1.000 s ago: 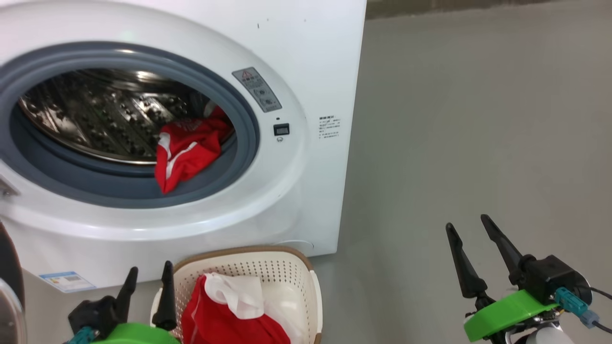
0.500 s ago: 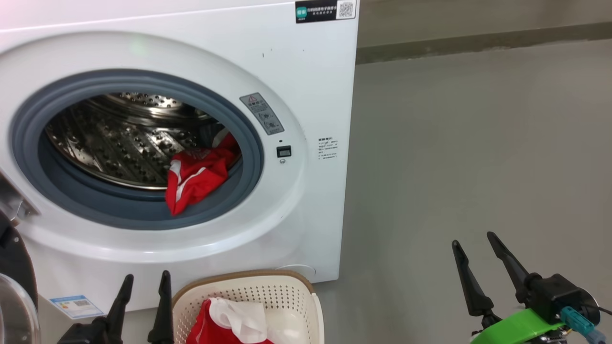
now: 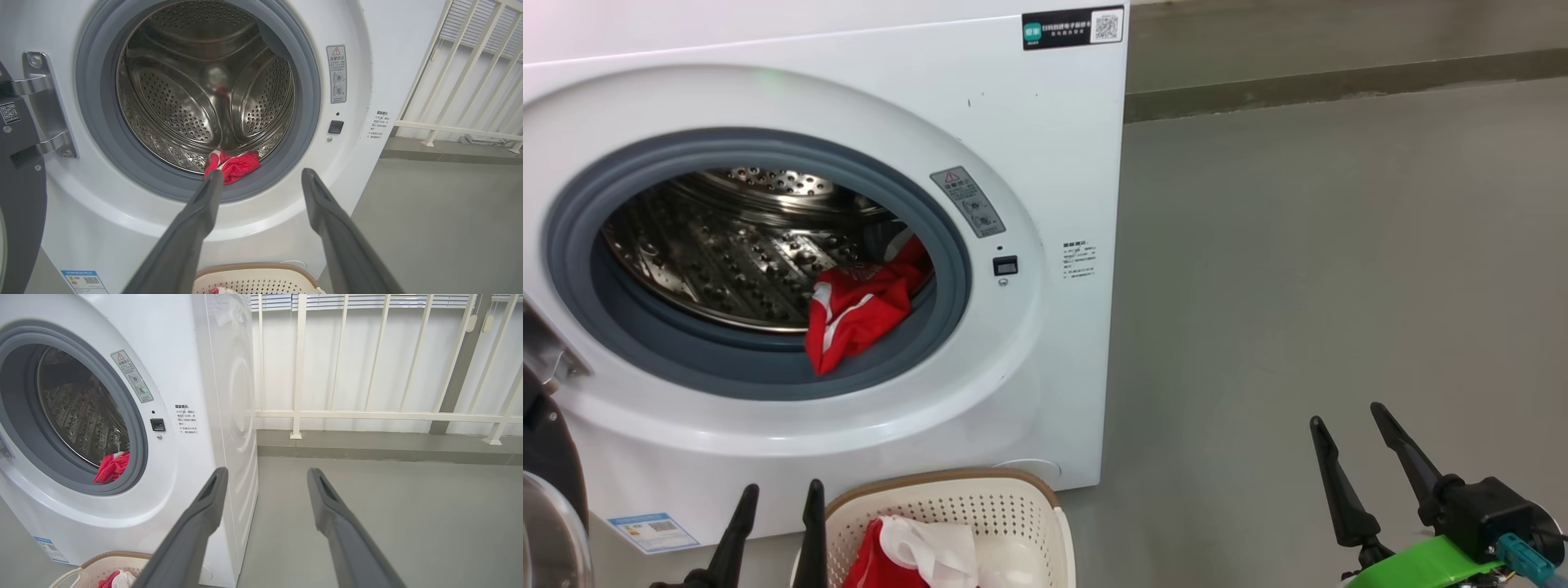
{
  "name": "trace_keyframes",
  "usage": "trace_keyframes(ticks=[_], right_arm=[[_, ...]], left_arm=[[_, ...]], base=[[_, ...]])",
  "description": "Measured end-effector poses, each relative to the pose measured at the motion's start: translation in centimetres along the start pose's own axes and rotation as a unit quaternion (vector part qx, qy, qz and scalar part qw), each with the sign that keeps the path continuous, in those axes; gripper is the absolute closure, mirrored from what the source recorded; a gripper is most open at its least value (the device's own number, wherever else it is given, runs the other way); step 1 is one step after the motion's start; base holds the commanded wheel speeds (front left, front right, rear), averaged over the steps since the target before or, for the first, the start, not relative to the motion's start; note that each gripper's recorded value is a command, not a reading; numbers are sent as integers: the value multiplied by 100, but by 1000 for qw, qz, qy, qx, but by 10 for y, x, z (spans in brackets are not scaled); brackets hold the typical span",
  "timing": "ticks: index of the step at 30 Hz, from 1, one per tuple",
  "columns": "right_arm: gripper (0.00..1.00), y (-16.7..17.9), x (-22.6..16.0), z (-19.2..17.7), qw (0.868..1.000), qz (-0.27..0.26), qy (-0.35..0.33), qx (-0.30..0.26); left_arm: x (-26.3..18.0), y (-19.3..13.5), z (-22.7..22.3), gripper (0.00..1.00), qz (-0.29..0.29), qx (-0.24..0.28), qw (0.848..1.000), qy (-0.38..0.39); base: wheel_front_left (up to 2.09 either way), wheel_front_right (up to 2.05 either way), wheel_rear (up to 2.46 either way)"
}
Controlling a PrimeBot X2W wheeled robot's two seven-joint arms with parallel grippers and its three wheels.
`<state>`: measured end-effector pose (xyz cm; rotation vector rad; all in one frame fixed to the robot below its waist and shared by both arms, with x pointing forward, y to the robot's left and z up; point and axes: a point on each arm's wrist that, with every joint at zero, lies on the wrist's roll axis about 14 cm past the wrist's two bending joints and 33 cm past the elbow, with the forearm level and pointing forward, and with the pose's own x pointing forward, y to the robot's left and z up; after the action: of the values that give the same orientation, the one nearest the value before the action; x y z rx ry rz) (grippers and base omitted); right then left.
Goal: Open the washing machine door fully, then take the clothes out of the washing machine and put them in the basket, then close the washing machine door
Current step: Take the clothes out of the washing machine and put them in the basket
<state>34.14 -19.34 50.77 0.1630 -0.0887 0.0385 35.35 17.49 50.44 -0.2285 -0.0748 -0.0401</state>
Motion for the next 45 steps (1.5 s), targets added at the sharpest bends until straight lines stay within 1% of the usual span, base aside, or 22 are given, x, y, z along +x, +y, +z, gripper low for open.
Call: trace_keyframes(ticks=[15, 25, 38, 43, 45], right_arm=[[0, -6, -6, -5, 1000, -10, 8, 0], [0, -8, -6, -6, 1000, -10, 10, -2], [0, -7, -7, -8, 1000, -11, 13, -1], [0, -7, -6, -10, 1000, -11, 16, -1], [0, -7, -6, -12, 1000, -11, 19, -1]], left_arm=[[-3, -1, 2, 0, 8, 0, 1000, -4], [-2, -8, 1, 0, 0, 0, 1000, -2], [0, -9, -1, 0, 0, 1, 1000, 1], [-1, -7, -10, 0, 11, -25, 1000, 14], [1, -8, -13, 0, 12, -27, 999, 18]], base=[[0, 0, 0], [0, 0, 0], [0, 0, 0], [0, 0, 0], [0, 0, 0]])
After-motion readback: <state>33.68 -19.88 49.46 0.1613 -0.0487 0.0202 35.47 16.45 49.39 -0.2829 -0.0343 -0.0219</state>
